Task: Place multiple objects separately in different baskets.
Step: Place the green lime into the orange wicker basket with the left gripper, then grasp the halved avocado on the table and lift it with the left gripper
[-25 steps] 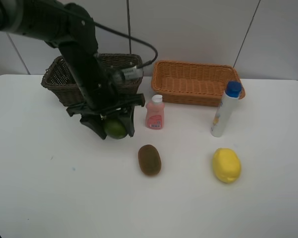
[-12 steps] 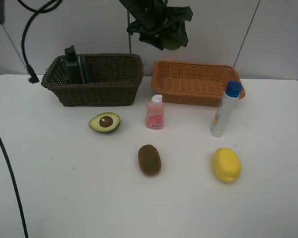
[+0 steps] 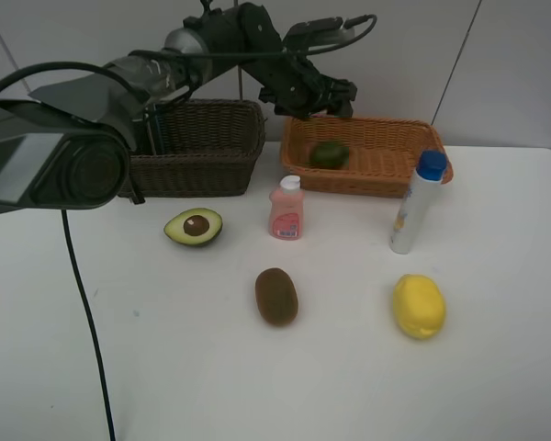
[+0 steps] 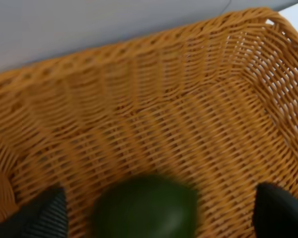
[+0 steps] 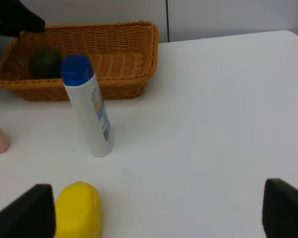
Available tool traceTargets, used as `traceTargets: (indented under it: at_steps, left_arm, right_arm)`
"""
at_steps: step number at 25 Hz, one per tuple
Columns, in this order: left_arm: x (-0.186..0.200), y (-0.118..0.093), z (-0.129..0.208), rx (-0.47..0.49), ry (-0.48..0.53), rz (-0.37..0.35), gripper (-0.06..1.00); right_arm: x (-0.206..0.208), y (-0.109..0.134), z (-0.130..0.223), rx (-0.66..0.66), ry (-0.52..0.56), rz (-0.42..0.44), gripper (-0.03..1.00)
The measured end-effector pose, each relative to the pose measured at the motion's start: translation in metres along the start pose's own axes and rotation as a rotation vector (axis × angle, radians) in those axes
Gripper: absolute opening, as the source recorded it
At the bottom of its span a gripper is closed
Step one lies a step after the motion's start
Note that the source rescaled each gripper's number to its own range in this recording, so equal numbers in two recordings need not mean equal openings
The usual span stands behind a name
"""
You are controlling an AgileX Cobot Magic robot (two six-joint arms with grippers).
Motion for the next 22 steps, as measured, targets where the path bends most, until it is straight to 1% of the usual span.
traceTargets:
  at_steps: [3, 4, 8, 10, 13, 15, 18, 22]
  left_arm:
    - [0.006, -0.004, -0.007, -0.008, -0.022, 0.005, 0.99]
    - [0.009, -0.005, -0.008, -0.013, -0.014, 0.007, 1.00]
    - [0.037, -0.018, -0.009, -0.052, 0.070, 0.007, 1.00]
    - [0.062, -0.026, -0.013, -0.080, 0.114, -0.001, 1.00]
    - [0.098, -0.035, -0.015, -0.114, 0.183, -0.025, 1.00]
    - [0.116, -0.037, -0.014, -0.115, 0.226, -0.055, 1.00]
    - [0.132, -0.037, -0.019, -0.125, 0.217, -0.092, 1.00]
    - [0.149, -0.043, -0.028, -0.133, 0.183, -0.095, 1.00]
  right_arm:
    - [0.000, 0.000, 0.000, 0.000, 0.000, 0.000, 1.00]
    - [0.000, 0.000, 0.000, 0.000, 0.000, 0.000, 1.00]
    - [0.000, 0.000, 0.000, 0.000, 0.000, 0.000, 1.00]
    - [0.000, 0.000, 0.000, 0.000, 0.000, 0.000, 1.00]
    - [0.000, 0.000, 0.000, 0.000, 0.000, 0.000, 1.00]
    - [0.000, 0.000, 0.000, 0.000, 0.000, 0.000, 1.00]
    - [0.000, 0.000, 0.000, 0.000, 0.000, 0.000, 1.00]
    - [0.000, 0.000, 0.000, 0.000, 0.000, 0.000, 1.00]
Point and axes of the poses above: a point on each arm's last joint axis where the gripper is mounted, x pointing back along that axis away from the gripper, y along the wrist's bending axis when the last joint is at zero, z = x × y, the point moved 6 cm from there along -x, pointing out along that axis toward the gripper, and after that the axes turned 7 degrees about x, right-handed, at the moved point
